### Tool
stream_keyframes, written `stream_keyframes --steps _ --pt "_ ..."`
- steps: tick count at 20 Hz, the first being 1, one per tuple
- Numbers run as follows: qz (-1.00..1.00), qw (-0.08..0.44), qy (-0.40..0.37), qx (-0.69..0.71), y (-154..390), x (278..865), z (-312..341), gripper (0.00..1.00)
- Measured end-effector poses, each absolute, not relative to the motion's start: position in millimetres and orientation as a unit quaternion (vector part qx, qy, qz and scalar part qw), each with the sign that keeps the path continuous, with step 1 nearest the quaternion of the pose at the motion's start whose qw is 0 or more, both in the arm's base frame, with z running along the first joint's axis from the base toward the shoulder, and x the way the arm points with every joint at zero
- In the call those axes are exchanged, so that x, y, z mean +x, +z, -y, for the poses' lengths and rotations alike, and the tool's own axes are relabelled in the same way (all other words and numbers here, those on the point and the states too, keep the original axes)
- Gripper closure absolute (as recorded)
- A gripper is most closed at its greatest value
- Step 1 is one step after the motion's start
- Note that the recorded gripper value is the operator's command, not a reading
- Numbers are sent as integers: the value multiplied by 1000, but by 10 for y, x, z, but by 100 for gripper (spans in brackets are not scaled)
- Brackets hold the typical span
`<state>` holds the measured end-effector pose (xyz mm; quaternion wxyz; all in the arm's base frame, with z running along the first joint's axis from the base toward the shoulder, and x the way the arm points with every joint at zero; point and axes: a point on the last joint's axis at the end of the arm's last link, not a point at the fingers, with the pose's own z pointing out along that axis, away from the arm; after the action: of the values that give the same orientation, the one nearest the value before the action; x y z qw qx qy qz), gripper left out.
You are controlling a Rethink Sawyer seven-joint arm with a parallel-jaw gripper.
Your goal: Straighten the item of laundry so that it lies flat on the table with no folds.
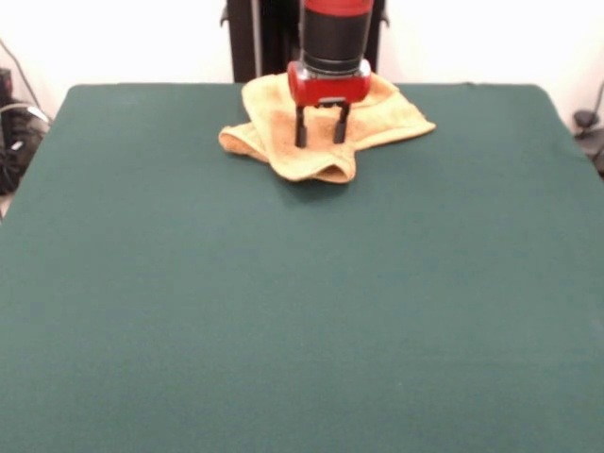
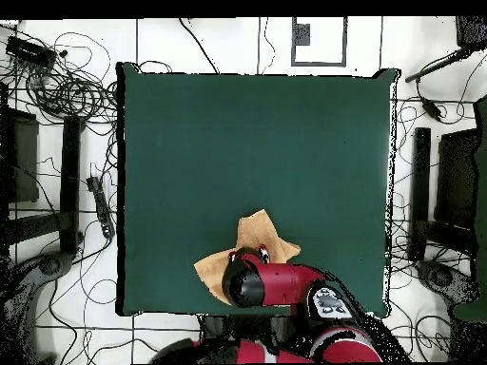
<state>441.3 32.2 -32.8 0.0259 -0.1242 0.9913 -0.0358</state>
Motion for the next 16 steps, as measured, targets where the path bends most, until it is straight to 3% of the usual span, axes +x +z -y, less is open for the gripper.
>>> stream_keyframes --steps 16 --pt "-988 41 -52 -141 -331 4375 -358 0"
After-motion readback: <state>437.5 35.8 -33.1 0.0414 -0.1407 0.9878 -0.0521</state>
